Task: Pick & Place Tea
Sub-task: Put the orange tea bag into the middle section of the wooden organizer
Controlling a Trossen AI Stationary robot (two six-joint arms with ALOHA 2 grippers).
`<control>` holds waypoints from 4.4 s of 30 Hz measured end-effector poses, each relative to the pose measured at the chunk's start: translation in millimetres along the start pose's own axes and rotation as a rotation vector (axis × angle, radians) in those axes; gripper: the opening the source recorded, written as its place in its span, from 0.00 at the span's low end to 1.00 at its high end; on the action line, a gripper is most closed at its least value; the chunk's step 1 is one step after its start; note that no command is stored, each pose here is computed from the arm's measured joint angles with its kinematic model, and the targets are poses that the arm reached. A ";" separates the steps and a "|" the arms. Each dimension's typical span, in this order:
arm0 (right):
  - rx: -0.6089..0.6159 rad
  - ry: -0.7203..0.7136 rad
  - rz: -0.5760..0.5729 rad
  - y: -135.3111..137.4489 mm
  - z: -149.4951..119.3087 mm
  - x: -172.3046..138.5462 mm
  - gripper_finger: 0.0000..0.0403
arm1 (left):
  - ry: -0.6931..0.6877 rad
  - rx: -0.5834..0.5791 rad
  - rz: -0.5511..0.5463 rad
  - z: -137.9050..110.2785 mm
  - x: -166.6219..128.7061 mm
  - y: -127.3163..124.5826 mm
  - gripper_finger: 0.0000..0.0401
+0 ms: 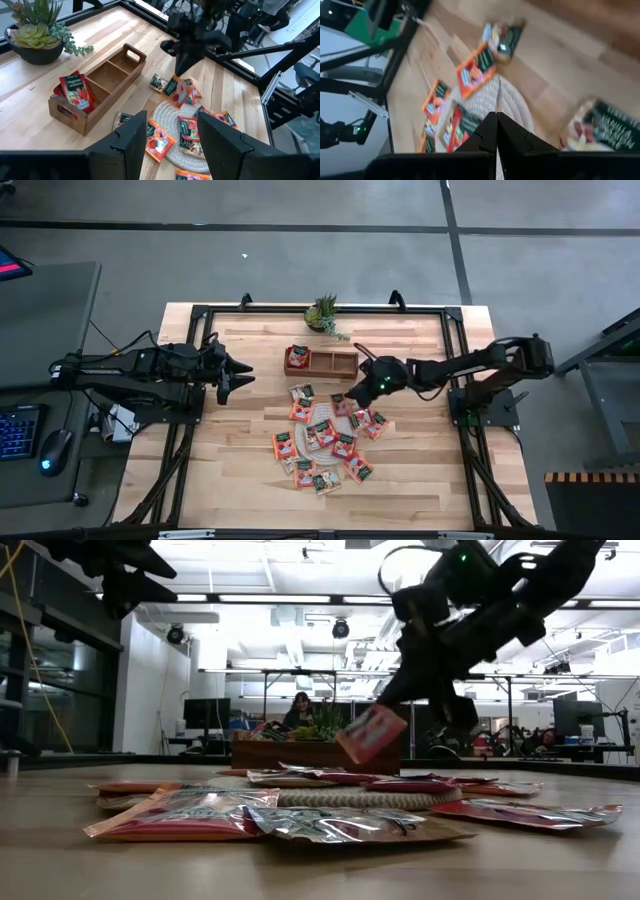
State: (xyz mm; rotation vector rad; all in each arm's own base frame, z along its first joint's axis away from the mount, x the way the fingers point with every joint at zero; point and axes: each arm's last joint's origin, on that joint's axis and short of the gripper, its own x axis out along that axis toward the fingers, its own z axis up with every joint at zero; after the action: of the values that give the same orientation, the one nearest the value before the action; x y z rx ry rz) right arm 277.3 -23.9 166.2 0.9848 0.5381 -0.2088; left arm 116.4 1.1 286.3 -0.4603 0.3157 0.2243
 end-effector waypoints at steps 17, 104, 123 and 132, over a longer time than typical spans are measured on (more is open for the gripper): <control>-0.414 -0.144 -0.124 41.6 76.2 -24.6 0.00 | -0.001 -0.001 0.000 0.1 0.0 0.0 0.43; -0.324 -0.206 -0.171 -35.5 134.6 28.2 0.22 | -0.001 0.031 0.002 0.0 0.0 0.1 0.43; -0.490 -0.043 -0.148 23.0 108.0 -37.6 0.30 | 0.000 0.027 -0.006 0.2 0.0 -0.3 0.43; -0.511 0.042 -0.195 41.4 79.9 -40.5 0.30 | 0.000 0.027 -0.005 0.1 0.0 -0.2 0.43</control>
State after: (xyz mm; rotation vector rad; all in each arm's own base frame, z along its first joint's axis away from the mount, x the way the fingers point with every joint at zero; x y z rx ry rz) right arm 286.5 -70.9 252.5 0.4406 0.6846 -0.2106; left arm 116.5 1.0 286.4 -0.4343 0.3176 0.2148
